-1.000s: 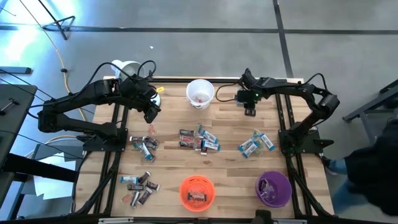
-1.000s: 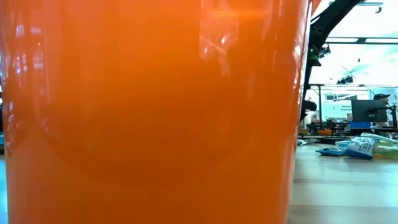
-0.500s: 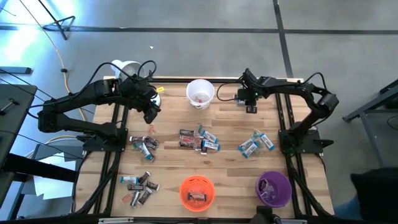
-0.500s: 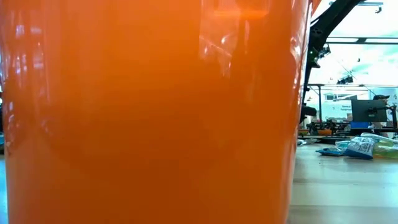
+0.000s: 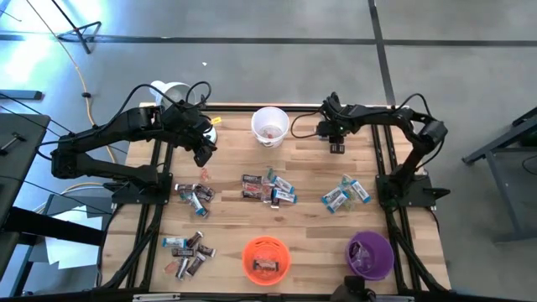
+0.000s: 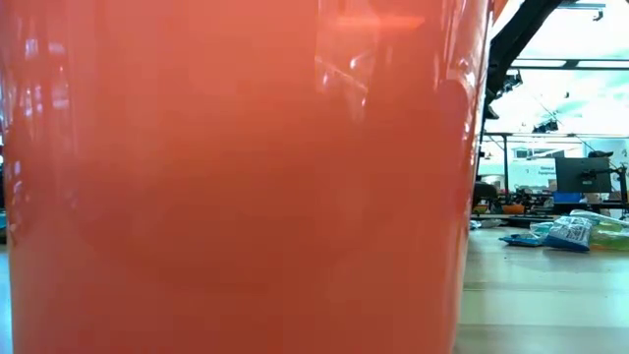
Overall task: Organize candy in baskets
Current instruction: Put the white chocolate bar into the orange bucket, then put the dark brown chocolate bar into the dark purple bucket
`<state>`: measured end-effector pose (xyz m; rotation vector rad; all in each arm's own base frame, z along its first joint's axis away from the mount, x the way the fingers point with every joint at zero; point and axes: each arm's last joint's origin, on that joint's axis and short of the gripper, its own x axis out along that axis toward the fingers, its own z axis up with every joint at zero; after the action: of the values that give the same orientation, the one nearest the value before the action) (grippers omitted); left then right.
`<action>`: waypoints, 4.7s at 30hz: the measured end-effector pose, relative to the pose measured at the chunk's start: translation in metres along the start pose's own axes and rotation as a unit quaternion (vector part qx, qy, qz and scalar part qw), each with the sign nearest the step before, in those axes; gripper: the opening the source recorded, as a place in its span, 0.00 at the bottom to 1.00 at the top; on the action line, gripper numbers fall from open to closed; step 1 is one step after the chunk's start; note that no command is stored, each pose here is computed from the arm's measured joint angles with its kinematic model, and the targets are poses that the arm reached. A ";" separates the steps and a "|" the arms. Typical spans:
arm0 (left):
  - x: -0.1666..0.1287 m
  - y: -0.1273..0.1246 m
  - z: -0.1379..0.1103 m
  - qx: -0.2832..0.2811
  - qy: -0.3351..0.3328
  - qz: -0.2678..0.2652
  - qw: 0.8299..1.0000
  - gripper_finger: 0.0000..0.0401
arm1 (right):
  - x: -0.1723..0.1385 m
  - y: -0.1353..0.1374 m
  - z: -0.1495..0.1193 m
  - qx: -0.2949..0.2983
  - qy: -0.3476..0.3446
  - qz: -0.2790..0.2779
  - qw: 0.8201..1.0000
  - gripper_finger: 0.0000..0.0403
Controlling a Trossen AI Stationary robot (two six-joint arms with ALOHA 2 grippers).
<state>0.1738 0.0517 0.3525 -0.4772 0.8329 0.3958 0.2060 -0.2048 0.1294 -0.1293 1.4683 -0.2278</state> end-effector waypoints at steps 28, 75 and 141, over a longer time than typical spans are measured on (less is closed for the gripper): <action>0.000 0.000 0.000 -0.018 0.000 0.000 1.000 0.14 | -0.074 -0.006 0.031 0.183 0.110 0.076 0.974 0.01; 0.000 -0.003 -0.001 0.127 0.009 -0.033 0.991 0.14 | -0.278 0.335 0.120 0.386 -0.125 0.401 0.821 0.00; -0.001 -0.008 0.014 0.105 -0.077 -0.035 0.991 0.14 | -0.190 0.064 0.041 0.169 0.074 0.056 0.981 0.27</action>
<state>0.1855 0.0531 0.3636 -0.2753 0.6978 0.2715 0.2348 -0.1014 0.3029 0.2499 1.5583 -0.3971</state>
